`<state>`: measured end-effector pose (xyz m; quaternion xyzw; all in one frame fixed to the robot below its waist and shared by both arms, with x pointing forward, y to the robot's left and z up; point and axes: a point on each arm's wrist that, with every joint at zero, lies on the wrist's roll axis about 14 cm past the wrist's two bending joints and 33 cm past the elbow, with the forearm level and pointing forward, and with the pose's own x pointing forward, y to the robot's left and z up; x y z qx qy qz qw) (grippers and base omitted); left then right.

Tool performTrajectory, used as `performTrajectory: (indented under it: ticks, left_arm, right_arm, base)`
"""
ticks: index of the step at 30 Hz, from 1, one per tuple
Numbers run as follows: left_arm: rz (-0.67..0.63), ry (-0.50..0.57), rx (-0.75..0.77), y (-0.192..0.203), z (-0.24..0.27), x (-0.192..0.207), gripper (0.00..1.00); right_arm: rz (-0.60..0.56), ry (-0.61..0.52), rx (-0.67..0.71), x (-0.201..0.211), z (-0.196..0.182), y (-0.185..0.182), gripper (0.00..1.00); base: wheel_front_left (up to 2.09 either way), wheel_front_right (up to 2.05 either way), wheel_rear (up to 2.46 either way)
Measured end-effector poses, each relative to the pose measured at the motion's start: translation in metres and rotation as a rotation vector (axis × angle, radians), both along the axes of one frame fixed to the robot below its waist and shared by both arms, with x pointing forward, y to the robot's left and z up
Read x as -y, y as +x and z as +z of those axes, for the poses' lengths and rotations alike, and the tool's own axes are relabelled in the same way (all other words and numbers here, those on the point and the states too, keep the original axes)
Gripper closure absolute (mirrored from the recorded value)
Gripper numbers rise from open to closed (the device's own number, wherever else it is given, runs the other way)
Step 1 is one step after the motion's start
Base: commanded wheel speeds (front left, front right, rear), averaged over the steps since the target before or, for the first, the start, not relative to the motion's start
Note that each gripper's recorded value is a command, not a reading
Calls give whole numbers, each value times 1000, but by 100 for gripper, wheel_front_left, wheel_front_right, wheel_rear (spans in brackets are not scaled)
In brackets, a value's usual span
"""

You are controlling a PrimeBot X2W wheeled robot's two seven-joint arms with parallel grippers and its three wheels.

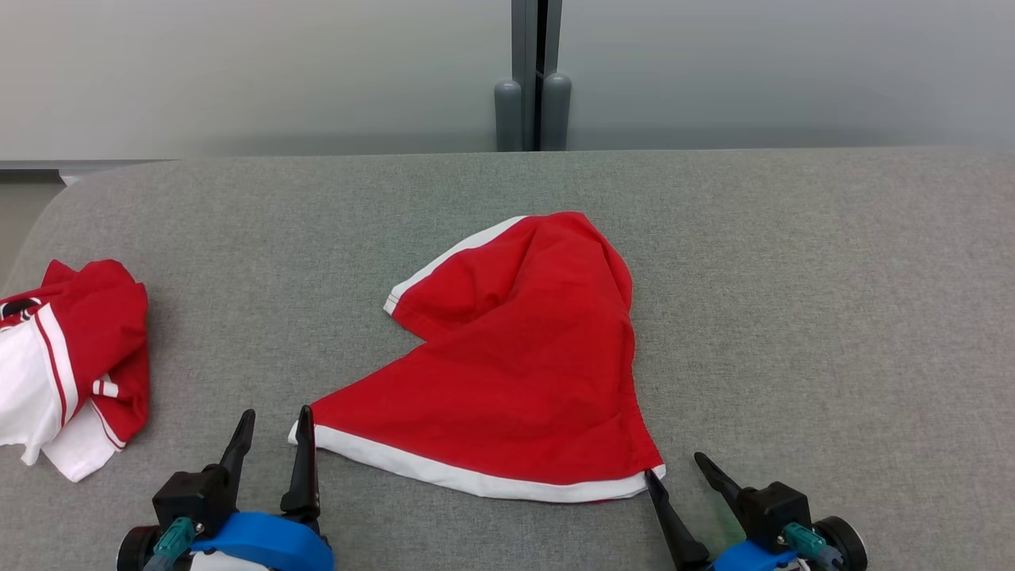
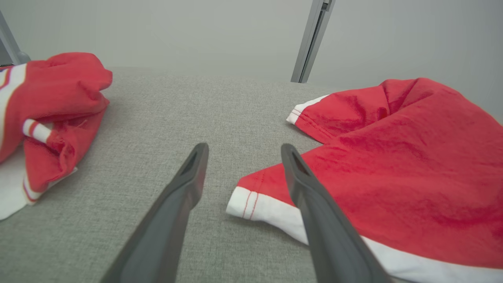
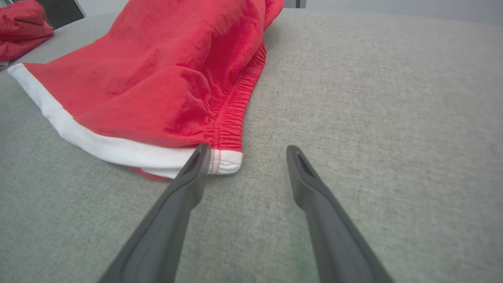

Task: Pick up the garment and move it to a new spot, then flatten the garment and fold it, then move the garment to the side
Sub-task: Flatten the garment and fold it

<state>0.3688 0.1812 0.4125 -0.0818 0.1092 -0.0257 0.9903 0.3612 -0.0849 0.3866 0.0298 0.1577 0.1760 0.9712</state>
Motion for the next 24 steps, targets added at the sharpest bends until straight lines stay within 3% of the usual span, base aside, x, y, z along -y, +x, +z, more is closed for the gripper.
performTrajectory:
  ticks: [9,13,15,21,24]
  left_arm:
    - [24,0,-15,-1,-4,-10,0]
    - [31,-3,-22,-1,-7,-12,0]
    - [30,-4,-24,0,-7,-12,0]
    - [8,-10,-25,4,-8,-4,0]
    - [-2,-14,-23,6,-8,0,0]
  right_arm:
    - [86,-16,-40,-22,-13,0,2]
    - [93,-14,-42,-25,-14,3,40]
    - [90,-14,-42,-24,-14,3,45]
    - [71,-3,-37,-20,-11,0,45]
    - [57,6,-40,-17,-11,-3,40]
  base:
    - [0,0,0]
    - [0,0,0]
    - [0,0,0]
    - [0,0,0]
    - [0,0,0]
